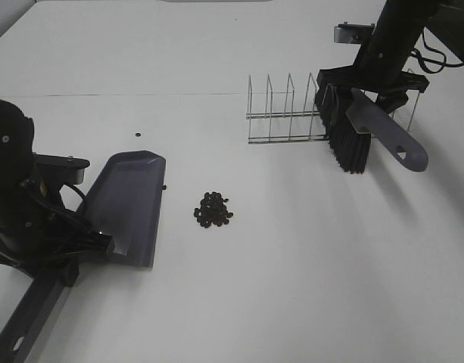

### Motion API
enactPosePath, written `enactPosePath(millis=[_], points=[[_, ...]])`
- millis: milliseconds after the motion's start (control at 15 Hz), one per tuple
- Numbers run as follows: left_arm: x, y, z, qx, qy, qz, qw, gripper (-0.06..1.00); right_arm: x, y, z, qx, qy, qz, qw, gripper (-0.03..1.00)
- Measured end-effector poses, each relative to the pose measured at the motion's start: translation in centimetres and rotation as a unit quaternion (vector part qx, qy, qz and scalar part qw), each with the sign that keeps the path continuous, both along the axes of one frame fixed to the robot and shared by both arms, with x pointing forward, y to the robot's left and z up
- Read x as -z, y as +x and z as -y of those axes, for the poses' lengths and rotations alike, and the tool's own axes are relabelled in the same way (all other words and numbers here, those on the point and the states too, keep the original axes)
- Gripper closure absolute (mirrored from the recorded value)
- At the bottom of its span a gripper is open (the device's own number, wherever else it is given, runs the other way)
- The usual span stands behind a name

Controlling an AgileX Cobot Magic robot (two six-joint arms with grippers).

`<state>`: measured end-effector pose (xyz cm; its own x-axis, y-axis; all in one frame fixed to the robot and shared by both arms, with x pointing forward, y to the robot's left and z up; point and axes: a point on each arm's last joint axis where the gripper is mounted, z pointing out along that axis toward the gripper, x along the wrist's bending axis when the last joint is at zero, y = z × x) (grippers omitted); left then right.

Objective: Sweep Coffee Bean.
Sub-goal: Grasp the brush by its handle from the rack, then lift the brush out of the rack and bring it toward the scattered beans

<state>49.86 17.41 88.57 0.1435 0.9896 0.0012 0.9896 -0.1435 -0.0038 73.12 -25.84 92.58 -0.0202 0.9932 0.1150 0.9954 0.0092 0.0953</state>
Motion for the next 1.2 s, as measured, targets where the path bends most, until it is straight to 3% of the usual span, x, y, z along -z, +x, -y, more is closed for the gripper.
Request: enactPosePath(millis=[267,467,933,1200], points=[[0.0,-0.1,0.0,-0.002,0.0,-0.004,1.0,0.63,0.9,0.0,-0.1,0.001,0.004,-0.01,1.0,0.43],[0.0,-0.1,0.0,-0.003,0.0,-0.005,1.0,0.63,0.9,0.0,0.0,0.001,0.001,-0.01,1.0,0.68],[0.0,-0.1,0.0,-0.005,0.0,-0.006,1.0,0.63,0.7,0.0,0.0,0.0,0.001,-0.008,1.0,0.68],[0.0,0.1,-0.1,-0.034,0.003,0.008,0.999,0.63,-3.2,-2.0,0.1,0.0,0.002,0.007,1.0,0.68]])
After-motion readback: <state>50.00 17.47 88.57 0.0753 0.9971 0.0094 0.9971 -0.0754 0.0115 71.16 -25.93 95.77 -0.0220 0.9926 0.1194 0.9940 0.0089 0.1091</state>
